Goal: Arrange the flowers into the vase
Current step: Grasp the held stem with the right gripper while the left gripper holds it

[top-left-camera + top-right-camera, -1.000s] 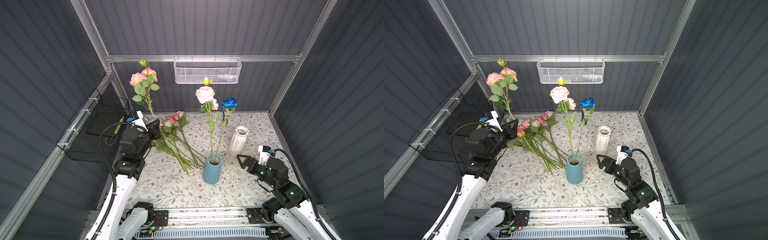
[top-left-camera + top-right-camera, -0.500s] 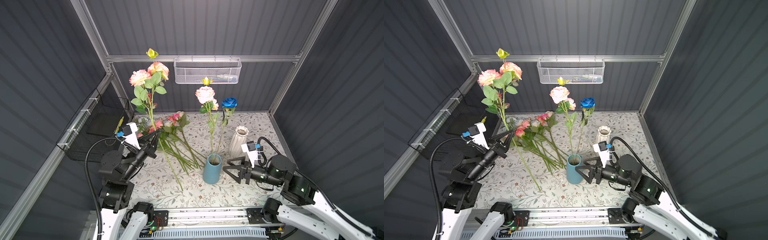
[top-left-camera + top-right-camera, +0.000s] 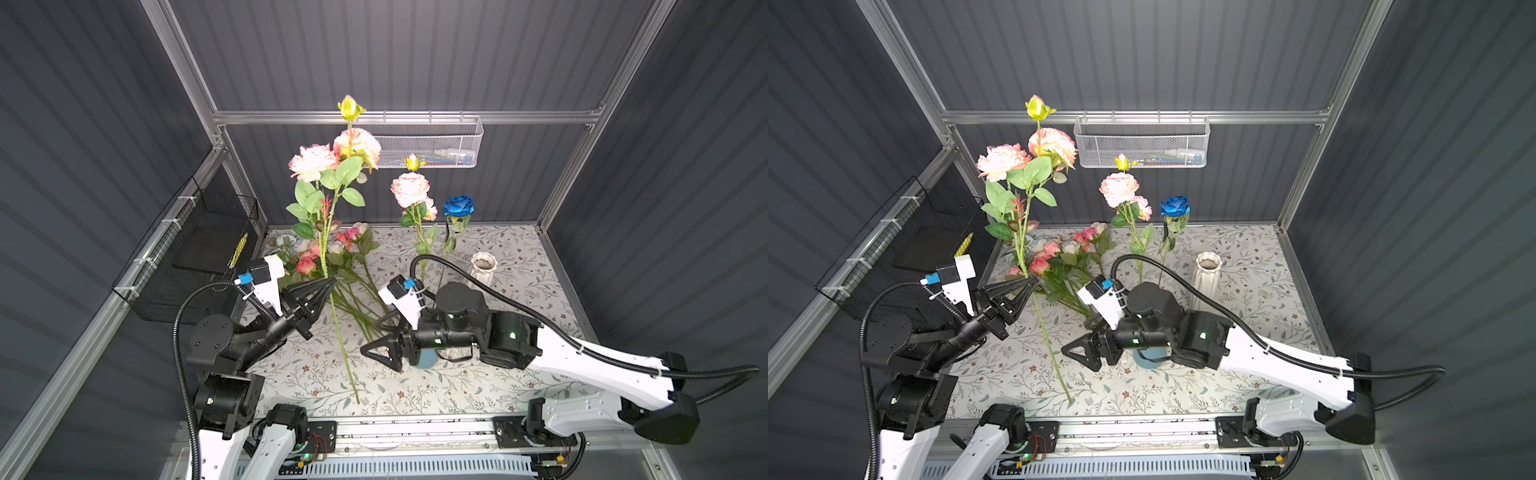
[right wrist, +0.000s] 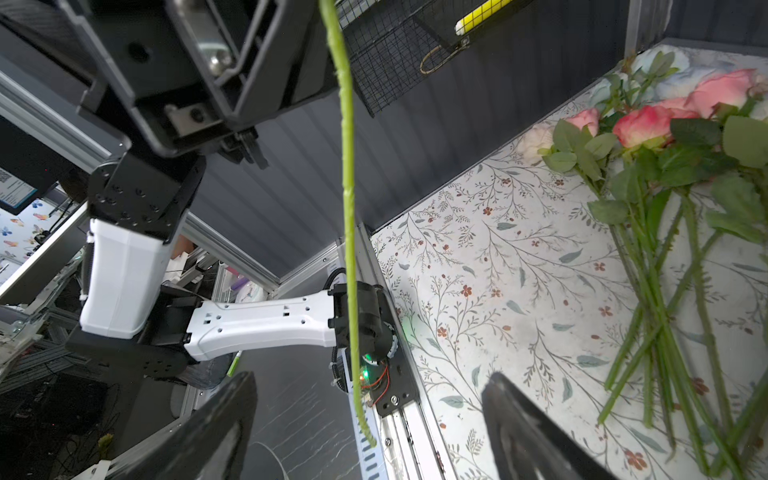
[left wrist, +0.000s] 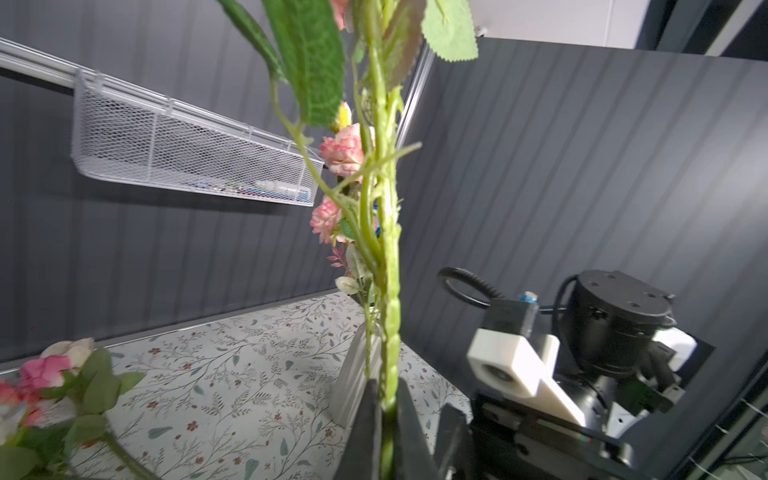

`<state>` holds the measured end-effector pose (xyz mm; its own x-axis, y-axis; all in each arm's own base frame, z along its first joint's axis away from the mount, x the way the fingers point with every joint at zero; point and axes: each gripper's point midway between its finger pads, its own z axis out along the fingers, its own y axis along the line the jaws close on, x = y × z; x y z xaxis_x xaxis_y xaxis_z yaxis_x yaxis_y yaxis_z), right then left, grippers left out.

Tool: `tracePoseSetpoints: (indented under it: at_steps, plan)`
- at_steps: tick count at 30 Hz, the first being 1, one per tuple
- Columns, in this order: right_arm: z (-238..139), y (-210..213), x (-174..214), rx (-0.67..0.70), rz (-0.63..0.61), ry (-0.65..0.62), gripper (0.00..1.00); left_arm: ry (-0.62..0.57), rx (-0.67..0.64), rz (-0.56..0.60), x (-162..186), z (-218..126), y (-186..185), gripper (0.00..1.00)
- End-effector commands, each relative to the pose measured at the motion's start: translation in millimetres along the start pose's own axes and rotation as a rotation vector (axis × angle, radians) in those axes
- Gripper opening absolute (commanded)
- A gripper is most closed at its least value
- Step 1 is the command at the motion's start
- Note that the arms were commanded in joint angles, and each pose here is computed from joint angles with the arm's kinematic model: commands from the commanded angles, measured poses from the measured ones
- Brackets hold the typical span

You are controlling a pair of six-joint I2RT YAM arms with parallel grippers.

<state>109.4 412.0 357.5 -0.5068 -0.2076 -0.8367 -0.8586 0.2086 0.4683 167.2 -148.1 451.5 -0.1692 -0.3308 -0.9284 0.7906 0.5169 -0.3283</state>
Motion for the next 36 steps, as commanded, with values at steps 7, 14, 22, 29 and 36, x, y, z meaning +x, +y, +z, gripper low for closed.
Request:
tracePoseSetpoints:
  at_steps: [7,14,22,29,36]
  plan:
    - [23,34,-48,-0.140,-0.108,-0.076,0.84,-0.009,0.147,-0.021,-3,0,-23,0.00]
    - [37,34,-57,-0.161,-0.107,-0.066,0.47,-0.006,0.186,-0.052,-2,3,-25,0.00]
    - [18,28,-56,-0.142,-0.110,-0.107,0.00,-0.010,0.126,-0.069,0,6,-13,0.82]
    - [-31,10,-51,0.013,-0.148,-0.186,0.00,-0.052,-0.004,-0.039,-7,3,5,1.00]
    - [-102,-7,-56,0.223,-0.224,-0.279,0.00,-0.097,-0.239,-0.061,3,-7,49,1.00]
